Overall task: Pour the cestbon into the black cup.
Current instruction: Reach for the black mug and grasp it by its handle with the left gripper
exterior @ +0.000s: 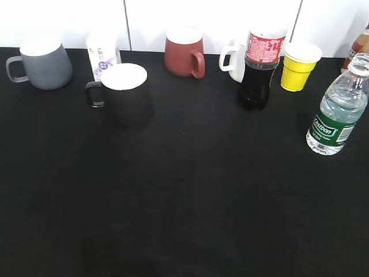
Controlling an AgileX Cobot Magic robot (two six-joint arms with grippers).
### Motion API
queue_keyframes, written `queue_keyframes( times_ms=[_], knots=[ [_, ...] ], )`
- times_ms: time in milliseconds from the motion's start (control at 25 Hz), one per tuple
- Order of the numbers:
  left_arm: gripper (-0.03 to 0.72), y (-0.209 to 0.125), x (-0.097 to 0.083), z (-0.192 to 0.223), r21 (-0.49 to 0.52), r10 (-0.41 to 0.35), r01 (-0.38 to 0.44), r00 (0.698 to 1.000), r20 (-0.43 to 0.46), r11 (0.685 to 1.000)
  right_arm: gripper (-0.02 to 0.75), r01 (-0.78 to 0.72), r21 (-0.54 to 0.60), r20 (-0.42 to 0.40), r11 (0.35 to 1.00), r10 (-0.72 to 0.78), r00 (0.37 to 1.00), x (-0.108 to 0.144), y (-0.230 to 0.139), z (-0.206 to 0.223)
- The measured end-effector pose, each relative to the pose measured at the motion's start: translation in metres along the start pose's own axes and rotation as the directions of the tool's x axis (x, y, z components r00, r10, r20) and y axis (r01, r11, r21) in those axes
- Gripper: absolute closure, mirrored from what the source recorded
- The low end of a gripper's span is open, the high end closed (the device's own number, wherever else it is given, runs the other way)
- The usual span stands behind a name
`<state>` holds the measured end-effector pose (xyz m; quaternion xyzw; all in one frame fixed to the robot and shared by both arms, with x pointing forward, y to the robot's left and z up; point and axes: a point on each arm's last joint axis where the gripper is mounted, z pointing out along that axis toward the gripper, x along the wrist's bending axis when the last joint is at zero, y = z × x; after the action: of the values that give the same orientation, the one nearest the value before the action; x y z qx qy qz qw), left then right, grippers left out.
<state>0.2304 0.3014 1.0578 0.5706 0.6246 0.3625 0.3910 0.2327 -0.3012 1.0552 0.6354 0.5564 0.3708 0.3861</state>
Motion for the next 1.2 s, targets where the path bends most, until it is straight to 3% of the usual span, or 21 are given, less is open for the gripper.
queue_keyframes(
  times_ms=[400,520,600,640,720,800,920,1040,1200],
  knots=[
    [0.182,0.002,0.000,-0.001,-0.016,0.000,0.000,1.000,0.001,1.000,0.237,0.000,0.000,0.000,1.000,0.000,1.000,0.000,0.000,0.000],
    [0.182,0.040,-0.003,-0.004,-0.267,0.019,-0.013,1.000,0.018,0.963,0.237,0.000,0.000,0.000,1.000,0.000,1.000,0.000,0.000,0.000],
    [0.182,0.074,-0.006,0.021,-0.365,0.072,-0.066,0.997,0.004,0.929,0.237,0.000,0.000,0.000,1.000,0.000,1.000,0.000,0.000,0.000],
    [0.182,0.090,-0.008,0.040,-0.394,0.066,-0.055,0.998,0.016,0.917,0.237,0.000,0.000,0.000,1.000,0.000,1.000,0.000,0.000,0.000],
    [0.182,0.112,-0.011,0.081,-0.412,0.027,-0.009,0.999,0.039,0.911,0.237,0.000,0.000,0.000,1.000,0.000,1.000,0.000,0.000,0.000],
    [0.182,0.123,-0.021,0.123,-0.417,0.035,0.007,0.995,0.094,0.909,0.237,0.000,0.000,0.000,1.000,0.000,1.000,0.000,0.000,0.000],
    [0.182,0.115,-0.060,0.190,-0.377,0.100,-0.010,0.970,0.220,0.926,0.237,0.000,0.000,0.000,1.000,0.000,1.000,0.000,0.000,0.000],
    [0.182,0.082,-0.094,0.238,-0.307,0.144,-0.047,0.943,0.301,0.950,0.237,0.000,0.000,0.000,1.000,0.000,1.000,0.000,0.000,0.000],
    [0.182,0.023,-0.107,0.275,-0.263,0.130,-0.047,0.943,0.307,0.964,0.237,0.000,0.000,0.000,1.000,0.000,1.000,0.000,0.000,0.000]
  ],
)
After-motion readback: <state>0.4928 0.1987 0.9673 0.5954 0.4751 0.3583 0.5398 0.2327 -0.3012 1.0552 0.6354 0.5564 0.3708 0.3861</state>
